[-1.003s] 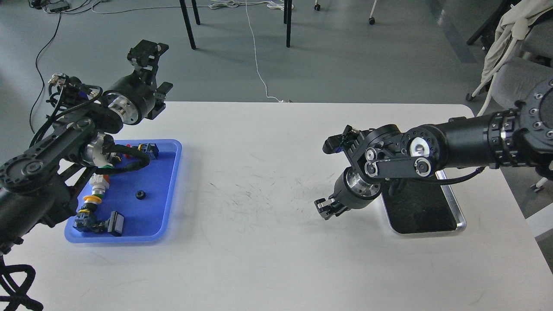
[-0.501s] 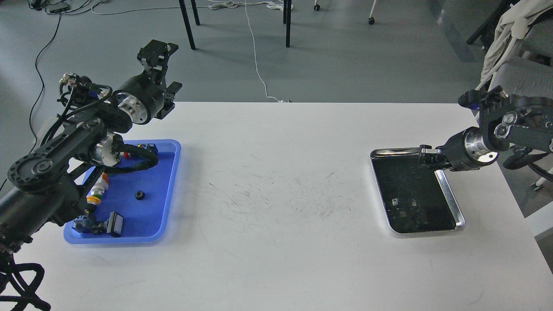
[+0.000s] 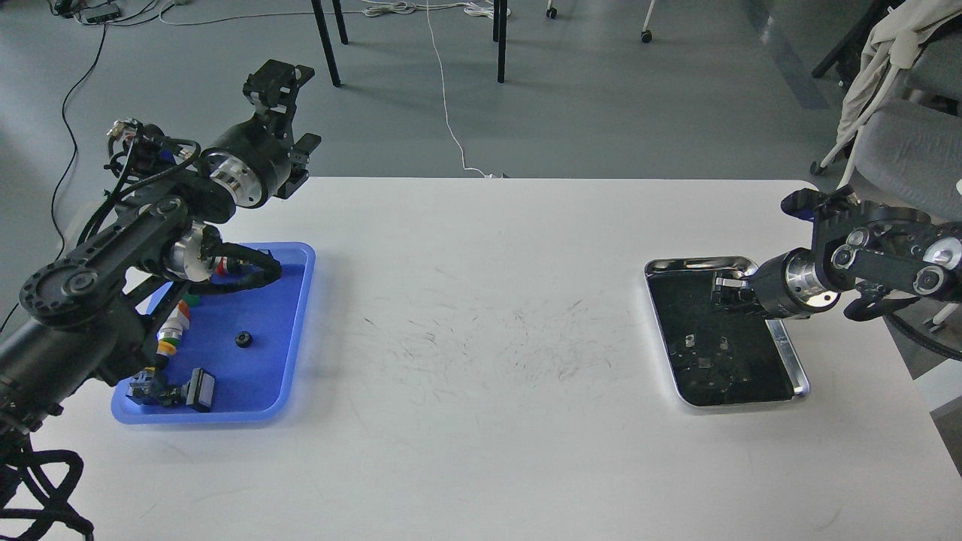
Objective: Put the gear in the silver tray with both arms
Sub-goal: 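Carry the gear over the silver tray and lower it, then open the right gripper and raise it away from the tray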
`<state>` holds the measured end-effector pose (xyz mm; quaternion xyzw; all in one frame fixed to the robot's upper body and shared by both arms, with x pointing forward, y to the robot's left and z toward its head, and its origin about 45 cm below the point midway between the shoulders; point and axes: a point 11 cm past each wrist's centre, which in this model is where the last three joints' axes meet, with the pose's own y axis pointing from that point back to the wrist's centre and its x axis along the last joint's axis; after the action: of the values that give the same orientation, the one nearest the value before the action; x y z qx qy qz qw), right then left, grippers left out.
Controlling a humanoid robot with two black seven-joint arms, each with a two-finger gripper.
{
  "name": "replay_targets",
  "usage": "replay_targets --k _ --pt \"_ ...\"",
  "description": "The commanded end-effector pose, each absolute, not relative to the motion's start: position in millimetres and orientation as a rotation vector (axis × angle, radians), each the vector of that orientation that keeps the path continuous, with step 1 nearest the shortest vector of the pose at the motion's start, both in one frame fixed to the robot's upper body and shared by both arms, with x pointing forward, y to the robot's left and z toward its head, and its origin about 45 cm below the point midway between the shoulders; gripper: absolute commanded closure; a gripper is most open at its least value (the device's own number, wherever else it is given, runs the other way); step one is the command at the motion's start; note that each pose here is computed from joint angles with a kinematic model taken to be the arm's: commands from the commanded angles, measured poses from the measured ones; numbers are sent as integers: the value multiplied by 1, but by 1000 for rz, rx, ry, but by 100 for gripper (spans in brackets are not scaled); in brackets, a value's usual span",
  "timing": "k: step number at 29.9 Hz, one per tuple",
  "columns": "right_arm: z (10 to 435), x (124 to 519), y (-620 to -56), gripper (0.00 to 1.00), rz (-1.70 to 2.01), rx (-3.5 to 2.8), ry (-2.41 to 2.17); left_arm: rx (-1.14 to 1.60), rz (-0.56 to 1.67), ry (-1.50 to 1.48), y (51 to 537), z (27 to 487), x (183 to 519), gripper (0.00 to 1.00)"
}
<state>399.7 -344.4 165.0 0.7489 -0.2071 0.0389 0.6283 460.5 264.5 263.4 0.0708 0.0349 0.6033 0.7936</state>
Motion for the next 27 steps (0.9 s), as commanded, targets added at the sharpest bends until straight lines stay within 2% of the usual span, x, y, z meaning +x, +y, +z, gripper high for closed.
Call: replay_targets --k 1,3,5,8,10,11,12,16,21,27 --pt "156 398 -339 94 97 1717 -475 152 1298 75 264 264 461 2" --pt "154 396 -338 93 96 1717 -475 152 1299 75 265 263 461 2" --pt "152 396 -337 86 95 1718 -471 152 1299 74 265 264 461 2" --pt "153 396 -337 68 96 1717 -473 155 1303 76 266 263 461 2" --pt "153 397 -337 45 97 1717 -473 155 1303 76 266 263 461 2" --pt "154 397 -337 29 100 1718 -477 155 1303 76 266 263 461 2" --pt "156 399 -336 21 103 1720 -479 156 1305 77 267 262 461 2" --pt "167 406 -333 7 114 1745 -513 155 1303 78 266 262 461 2" --pt "202 423 -340 4 123 1817 -648 156 1305 79 266 261 461 2" --pt "314 479 -342 4 184 2099 -1134 160 1305 80 267 261 460 2"
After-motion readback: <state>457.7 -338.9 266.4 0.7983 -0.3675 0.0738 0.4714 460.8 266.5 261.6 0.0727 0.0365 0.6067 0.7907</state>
